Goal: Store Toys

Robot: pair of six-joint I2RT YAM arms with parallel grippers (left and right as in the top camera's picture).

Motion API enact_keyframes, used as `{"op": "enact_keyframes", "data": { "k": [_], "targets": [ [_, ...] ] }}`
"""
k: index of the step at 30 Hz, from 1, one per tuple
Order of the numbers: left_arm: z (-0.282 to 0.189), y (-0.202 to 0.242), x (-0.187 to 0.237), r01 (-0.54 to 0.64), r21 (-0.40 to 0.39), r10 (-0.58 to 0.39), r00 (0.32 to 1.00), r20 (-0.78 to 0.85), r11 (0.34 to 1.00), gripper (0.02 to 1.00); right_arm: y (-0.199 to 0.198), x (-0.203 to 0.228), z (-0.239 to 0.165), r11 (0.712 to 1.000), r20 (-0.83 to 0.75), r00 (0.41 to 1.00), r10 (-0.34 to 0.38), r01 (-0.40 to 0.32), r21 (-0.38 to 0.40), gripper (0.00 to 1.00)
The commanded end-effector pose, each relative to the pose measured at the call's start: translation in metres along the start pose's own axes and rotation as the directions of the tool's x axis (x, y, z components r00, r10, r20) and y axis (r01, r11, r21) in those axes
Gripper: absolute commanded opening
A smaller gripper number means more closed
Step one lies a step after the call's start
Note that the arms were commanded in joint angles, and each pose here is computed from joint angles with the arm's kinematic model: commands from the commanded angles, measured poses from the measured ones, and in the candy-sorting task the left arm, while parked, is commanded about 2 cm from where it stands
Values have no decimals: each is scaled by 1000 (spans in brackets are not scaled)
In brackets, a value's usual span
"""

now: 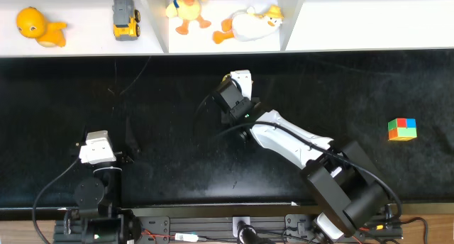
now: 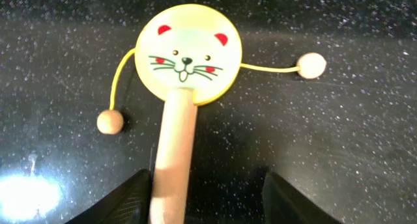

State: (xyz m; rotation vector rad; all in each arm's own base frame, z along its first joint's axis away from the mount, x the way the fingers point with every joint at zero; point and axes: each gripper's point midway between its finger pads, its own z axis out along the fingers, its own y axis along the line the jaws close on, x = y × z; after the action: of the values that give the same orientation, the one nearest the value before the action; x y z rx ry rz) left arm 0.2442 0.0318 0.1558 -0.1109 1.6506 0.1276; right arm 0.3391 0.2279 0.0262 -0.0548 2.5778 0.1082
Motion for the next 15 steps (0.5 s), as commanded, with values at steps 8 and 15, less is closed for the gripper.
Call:
{"op": "enact_keyframes", "data": {
  "k": [8, 15],
  "targets": [
    [-1, -3, -1, -22, 14, 22, 1000, 7, 1000, 998, -4, -9, -11, 999, 10, 999, 45, -45, -2, 88],
    [-1, -3, -1, -22, 14, 22, 1000, 7, 1000, 998, -68, 13, -61, 993, -14, 994, 108, -107, 57, 45]
  ]
}}
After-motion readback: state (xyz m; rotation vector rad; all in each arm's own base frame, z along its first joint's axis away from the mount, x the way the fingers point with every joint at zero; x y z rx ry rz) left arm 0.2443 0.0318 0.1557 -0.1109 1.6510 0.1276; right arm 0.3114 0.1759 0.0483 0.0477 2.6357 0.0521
